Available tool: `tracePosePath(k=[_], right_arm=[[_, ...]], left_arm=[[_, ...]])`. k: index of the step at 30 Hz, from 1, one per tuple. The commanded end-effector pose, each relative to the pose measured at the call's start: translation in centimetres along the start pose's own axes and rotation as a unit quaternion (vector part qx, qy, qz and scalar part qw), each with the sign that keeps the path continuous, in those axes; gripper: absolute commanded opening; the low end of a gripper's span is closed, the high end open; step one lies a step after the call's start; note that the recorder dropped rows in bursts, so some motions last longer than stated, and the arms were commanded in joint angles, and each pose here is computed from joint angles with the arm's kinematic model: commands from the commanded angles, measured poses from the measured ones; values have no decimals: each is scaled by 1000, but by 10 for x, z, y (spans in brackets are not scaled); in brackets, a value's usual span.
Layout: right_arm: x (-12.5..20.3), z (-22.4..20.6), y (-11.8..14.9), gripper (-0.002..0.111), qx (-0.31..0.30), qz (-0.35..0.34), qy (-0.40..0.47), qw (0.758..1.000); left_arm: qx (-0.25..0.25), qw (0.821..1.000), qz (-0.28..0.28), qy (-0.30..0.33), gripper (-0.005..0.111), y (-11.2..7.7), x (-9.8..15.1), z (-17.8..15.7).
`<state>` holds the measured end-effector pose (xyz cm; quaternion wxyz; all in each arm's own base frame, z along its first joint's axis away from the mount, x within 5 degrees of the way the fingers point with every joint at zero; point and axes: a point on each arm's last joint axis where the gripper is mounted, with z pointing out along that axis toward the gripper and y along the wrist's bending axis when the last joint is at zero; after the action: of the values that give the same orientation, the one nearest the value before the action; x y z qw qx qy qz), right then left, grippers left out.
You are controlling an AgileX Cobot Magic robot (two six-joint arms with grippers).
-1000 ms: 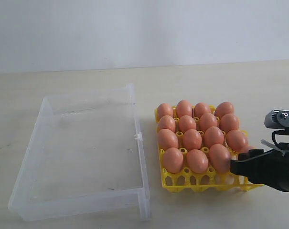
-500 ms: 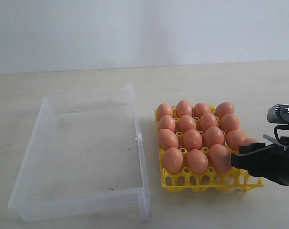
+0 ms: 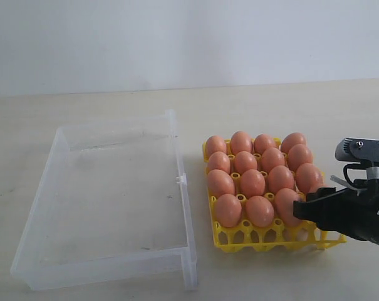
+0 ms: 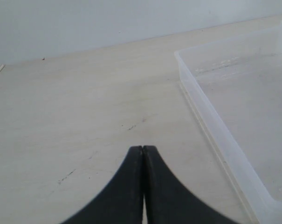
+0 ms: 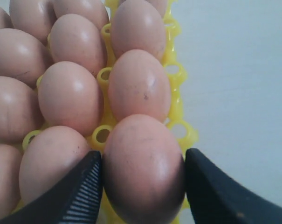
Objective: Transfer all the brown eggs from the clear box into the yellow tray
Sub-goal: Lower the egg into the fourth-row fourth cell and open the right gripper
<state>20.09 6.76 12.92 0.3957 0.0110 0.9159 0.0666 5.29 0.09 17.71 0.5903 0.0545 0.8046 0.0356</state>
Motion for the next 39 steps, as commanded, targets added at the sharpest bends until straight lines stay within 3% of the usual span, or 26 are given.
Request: tracePosePath(k=[1,5,14,21,25,39], right_arm=[[-2,1,1,0,-2,-3,2,1000],[-1,1,1,1,-2,-3,6,1000],[-1,1,2,18,-8,-14,6,1000],[-1,1,3,44,-10,1,6,1000],[-1,1,3,54,-14,-2,5,1000],[-4,-1,4,57,-17,6,-4,1000]], left_arm=[[2,1000,-2,-8,0,0,-2,-1],[2,1000,-2,-8,0,0,-2,-1],[2,1000,-2,-8,0,0,-2,-1],[2,1000,-2,-8,0,0,-2,-1],[2,1000,-2,-8,0,0,-2,-1],[2,1000,-2,-8,0,0,-2,-1]])
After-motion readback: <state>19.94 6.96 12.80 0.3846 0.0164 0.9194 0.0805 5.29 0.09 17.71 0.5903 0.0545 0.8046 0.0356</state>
